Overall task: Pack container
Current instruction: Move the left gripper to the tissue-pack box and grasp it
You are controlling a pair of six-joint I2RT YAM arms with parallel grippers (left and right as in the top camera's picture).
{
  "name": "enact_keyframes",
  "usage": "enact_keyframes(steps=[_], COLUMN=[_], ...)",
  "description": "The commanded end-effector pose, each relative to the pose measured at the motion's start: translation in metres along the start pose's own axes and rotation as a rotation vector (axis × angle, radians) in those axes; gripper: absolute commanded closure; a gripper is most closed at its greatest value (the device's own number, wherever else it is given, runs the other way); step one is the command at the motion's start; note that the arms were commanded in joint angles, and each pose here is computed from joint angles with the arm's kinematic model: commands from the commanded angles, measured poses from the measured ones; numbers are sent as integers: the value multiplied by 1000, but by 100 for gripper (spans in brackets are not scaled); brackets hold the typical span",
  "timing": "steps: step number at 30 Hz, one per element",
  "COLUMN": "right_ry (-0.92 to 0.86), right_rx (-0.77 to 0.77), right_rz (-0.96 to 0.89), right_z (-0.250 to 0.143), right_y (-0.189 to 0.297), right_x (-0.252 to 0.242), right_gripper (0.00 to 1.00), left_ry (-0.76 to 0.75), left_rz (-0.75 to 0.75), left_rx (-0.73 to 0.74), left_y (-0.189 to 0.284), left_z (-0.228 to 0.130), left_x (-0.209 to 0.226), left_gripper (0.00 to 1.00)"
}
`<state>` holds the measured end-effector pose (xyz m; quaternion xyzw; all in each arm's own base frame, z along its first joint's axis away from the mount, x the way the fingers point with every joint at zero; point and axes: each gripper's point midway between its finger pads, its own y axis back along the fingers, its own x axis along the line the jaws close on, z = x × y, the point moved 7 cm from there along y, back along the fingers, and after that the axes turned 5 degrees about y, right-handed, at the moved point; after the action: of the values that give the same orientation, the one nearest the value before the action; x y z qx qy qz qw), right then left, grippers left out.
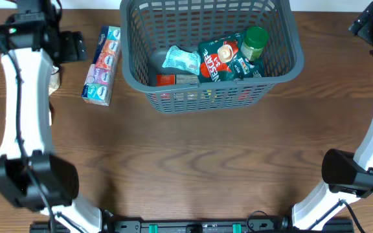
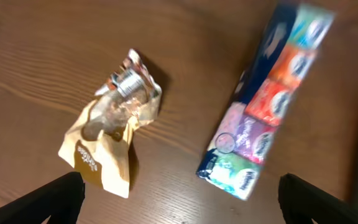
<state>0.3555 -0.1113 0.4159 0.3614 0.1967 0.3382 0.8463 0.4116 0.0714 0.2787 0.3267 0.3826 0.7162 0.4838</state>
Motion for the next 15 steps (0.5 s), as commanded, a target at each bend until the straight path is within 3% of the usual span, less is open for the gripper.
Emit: enact_keyframes(steps=[1, 4, 8, 15], right_ry=[-26, -26, -26, -26], right_rx=[-11, -11, -11, -11], right_rz=[-5, -5, -5, -5], right_z=[1, 1, 1, 1], right_y=[4, 4, 4, 4], right_x=[-4, -4, -4, -4], right_gripper=[1, 1, 1, 1], left_ry=[-147, -208, -235, -311], left_rz=[-34, -126, -140, -237], left_rx=[95, 161, 217, 250], left_y=[-37, -69, -104, -133], left_z=[-8, -16, -23, -32], left_x=[-8, -22, -30, -49], left_gripper=[2, 2, 2, 2])
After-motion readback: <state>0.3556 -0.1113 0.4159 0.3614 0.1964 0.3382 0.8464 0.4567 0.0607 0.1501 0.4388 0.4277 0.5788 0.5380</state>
